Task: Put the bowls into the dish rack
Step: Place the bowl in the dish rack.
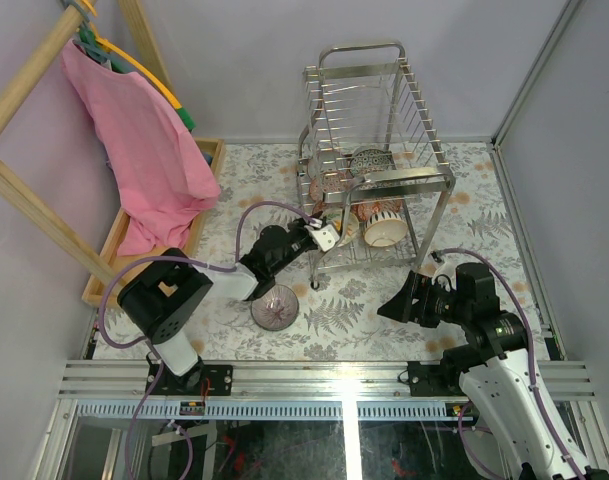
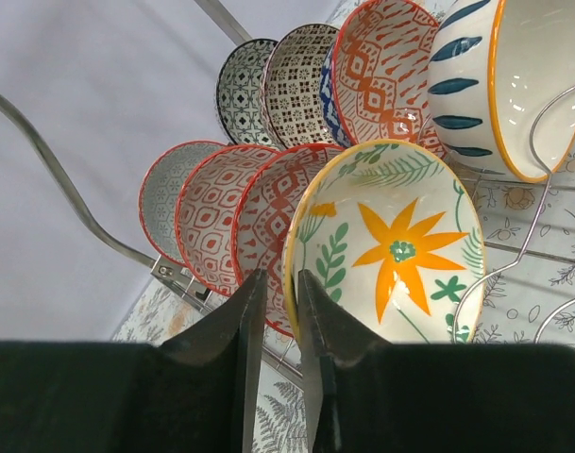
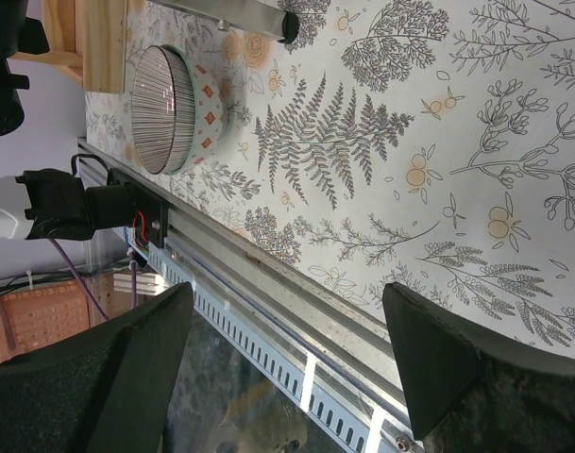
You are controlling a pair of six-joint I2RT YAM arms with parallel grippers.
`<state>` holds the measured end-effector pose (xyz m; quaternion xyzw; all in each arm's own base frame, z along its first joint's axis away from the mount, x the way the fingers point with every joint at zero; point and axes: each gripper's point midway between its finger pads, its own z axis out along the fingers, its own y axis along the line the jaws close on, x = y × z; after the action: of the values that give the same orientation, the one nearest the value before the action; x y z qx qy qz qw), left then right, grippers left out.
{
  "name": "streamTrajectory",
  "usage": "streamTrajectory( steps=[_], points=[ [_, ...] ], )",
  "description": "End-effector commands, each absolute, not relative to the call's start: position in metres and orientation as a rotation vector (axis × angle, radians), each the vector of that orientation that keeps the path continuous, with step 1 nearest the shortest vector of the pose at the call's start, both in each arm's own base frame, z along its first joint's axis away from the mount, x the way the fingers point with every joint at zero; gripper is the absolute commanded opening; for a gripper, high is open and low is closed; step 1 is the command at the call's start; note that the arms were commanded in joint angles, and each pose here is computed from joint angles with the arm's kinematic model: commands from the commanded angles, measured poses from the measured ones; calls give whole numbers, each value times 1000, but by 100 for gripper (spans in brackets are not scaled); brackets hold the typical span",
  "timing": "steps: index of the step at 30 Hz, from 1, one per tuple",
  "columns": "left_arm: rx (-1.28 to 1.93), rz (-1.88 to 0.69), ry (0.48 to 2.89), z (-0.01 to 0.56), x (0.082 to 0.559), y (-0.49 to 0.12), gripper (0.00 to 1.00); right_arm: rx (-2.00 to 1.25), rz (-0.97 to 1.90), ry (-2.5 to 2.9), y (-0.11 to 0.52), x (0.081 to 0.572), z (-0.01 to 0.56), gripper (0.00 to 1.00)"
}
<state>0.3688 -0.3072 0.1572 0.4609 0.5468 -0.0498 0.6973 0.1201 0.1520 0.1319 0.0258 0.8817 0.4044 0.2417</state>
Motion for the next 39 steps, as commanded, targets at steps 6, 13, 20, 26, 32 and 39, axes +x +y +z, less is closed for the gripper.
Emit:
streamTrajectory(
  steps=[6, 13, 20, 26, 32, 39],
  points=[
    [1066, -100, 1140, 162, 359, -322, 23, 70, 1141, 2393, 156, 122, 134, 89],
    [979, -73, 1110, 183, 357, -308, 35, 71, 1147, 2392, 156, 121, 134, 89],
    [950, -92, 1120, 191, 355, -305, 100, 73, 1153, 2384, 157, 122, 139, 91],
    [939, -100, 1130, 191, 354, -304, 100, 73, 1148, 2380, 155, 119, 143, 91],
    [878, -89, 1129, 205, 356, -295, 100, 76, 1139, 2368, 154, 119, 149, 92],
    [854, -296, 1245, 205, 368, -292, 100, 75, 1132, 2353, 153, 116, 158, 93]
  ],
)
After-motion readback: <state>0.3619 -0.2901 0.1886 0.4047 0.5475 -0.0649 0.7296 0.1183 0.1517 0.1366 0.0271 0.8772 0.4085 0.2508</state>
